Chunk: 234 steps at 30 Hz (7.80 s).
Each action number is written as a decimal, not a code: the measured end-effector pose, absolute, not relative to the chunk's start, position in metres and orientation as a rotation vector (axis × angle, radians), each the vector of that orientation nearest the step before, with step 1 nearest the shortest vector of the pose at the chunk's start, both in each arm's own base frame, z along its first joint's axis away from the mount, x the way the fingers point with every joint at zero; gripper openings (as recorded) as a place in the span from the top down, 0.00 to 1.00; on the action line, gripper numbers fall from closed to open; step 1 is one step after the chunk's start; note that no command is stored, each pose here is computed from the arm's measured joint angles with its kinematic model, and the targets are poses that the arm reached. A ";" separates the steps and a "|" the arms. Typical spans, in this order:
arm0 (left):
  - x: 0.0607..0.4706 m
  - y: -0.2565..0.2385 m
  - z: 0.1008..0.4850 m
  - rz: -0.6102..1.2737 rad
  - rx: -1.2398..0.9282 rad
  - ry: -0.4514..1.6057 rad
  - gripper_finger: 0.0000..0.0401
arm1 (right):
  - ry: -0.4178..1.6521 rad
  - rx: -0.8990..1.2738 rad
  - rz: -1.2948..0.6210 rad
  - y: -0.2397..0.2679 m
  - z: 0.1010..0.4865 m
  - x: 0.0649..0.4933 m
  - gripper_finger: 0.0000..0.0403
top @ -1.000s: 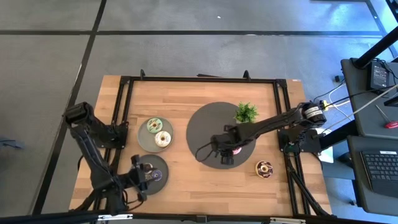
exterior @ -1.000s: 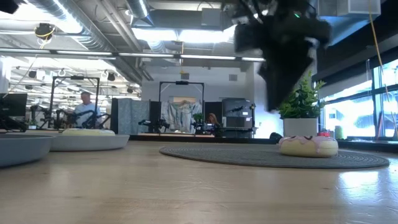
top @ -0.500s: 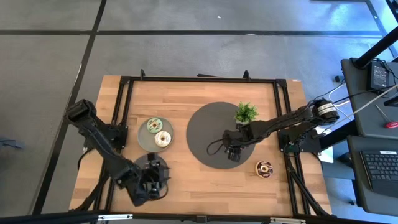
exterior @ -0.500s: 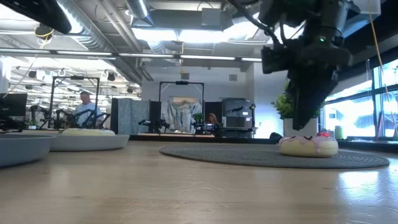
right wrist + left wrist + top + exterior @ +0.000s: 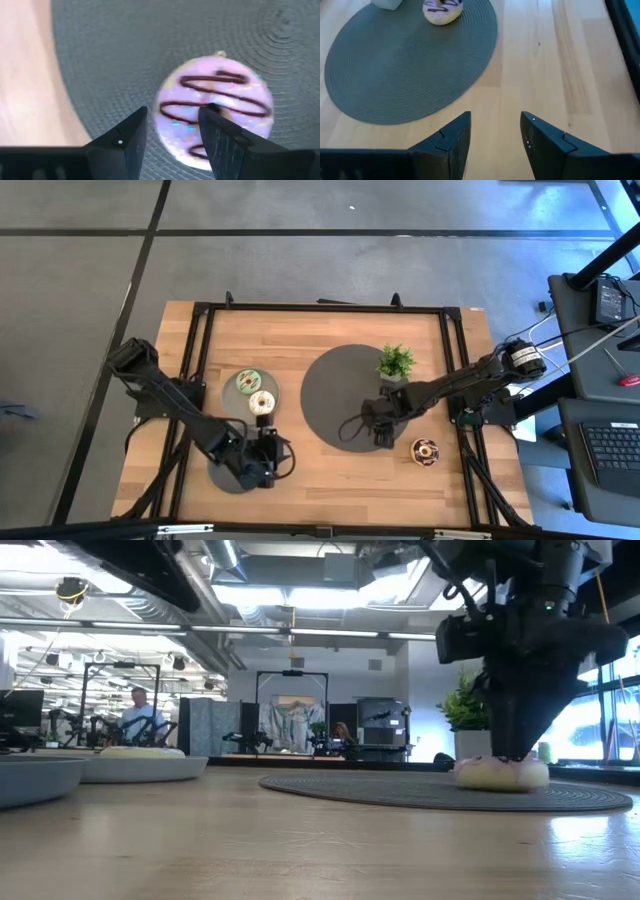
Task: Pick & Place donuts
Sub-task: Put the big purple donut on the light gray plate
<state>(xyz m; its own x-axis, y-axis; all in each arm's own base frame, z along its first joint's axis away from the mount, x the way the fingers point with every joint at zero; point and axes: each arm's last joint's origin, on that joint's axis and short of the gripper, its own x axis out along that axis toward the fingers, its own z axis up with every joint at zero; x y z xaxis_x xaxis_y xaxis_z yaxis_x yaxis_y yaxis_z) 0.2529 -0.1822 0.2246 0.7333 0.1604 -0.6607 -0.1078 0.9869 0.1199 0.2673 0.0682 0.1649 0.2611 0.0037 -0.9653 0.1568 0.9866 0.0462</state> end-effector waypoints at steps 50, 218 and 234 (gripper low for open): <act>0.237 -0.155 0.210 0.115 -0.054 1.183 0.58 | 0.987 -0.310 0.281 0.044 0.220 0.401 0.94; 0.155 -0.052 0.175 0.998 -0.519 1.137 0.96 | 0.572 -0.127 -0.150 0.023 0.237 0.237 0.61; 0.162 -0.053 0.162 1.044 -0.465 1.190 0.97 | 0.588 -0.129 -0.149 0.023 0.236 0.236 0.61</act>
<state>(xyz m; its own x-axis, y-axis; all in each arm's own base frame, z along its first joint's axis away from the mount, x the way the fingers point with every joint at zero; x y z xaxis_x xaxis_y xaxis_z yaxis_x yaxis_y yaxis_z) 0.1618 -0.0532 0.1616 0.0064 0.4117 -0.9113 -0.8500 0.4823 0.2119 0.2362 0.0229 0.2358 0.8219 -0.1764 -0.5417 0.1032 0.9812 -0.1631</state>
